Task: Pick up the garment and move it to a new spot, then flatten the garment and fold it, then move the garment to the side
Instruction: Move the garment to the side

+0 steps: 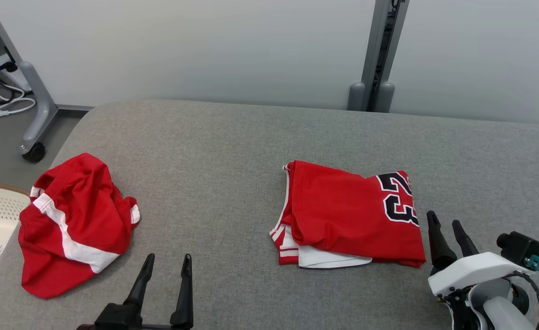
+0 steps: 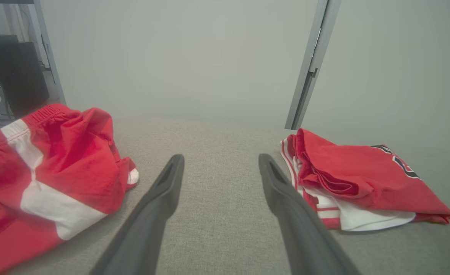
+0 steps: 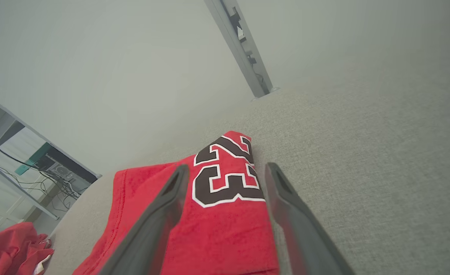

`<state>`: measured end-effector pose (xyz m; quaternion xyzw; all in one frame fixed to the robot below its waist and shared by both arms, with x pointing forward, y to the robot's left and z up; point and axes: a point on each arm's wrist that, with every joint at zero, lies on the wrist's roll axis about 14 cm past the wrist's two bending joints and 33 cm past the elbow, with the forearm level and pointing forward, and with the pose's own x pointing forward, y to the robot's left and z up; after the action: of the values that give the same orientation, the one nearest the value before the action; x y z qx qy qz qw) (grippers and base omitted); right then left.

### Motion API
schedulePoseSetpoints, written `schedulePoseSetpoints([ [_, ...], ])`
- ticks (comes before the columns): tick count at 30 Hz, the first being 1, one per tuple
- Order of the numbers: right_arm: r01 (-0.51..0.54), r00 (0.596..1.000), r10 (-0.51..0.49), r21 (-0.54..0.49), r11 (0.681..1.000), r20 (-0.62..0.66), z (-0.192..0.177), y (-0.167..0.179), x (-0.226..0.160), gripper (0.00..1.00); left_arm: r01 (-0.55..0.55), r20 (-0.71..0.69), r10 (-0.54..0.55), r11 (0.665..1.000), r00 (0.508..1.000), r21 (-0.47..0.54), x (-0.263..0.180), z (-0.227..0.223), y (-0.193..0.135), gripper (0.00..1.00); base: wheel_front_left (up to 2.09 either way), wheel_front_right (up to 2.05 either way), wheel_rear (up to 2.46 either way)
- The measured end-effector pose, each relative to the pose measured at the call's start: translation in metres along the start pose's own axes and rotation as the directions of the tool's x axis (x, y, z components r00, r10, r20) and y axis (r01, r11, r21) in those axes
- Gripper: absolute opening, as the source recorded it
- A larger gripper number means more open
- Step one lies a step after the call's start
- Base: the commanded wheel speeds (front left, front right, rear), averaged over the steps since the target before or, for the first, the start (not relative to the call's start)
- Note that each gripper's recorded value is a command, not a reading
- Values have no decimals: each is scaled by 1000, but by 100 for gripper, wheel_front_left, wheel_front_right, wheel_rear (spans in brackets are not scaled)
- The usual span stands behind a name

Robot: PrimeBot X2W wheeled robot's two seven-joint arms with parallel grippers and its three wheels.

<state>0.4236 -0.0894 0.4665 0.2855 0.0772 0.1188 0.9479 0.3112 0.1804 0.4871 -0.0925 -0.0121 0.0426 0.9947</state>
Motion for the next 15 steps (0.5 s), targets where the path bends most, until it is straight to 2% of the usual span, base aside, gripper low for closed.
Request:
schedulePoseSetpoints([
  [6, 32, 997, -34, -22, 999, -73, -11, -18, 17, 100, -6, -21, 6, 1000, 1000, -2, 5, -5, 0, 100, 0, 0, 0],
  [15, 35, 986, -43, -53, 998, -161, -32, -28, 44, 100, -18, -46, 18, 1000, 999, 7, 21, -12, 1, 100, 0, 0, 0],
])
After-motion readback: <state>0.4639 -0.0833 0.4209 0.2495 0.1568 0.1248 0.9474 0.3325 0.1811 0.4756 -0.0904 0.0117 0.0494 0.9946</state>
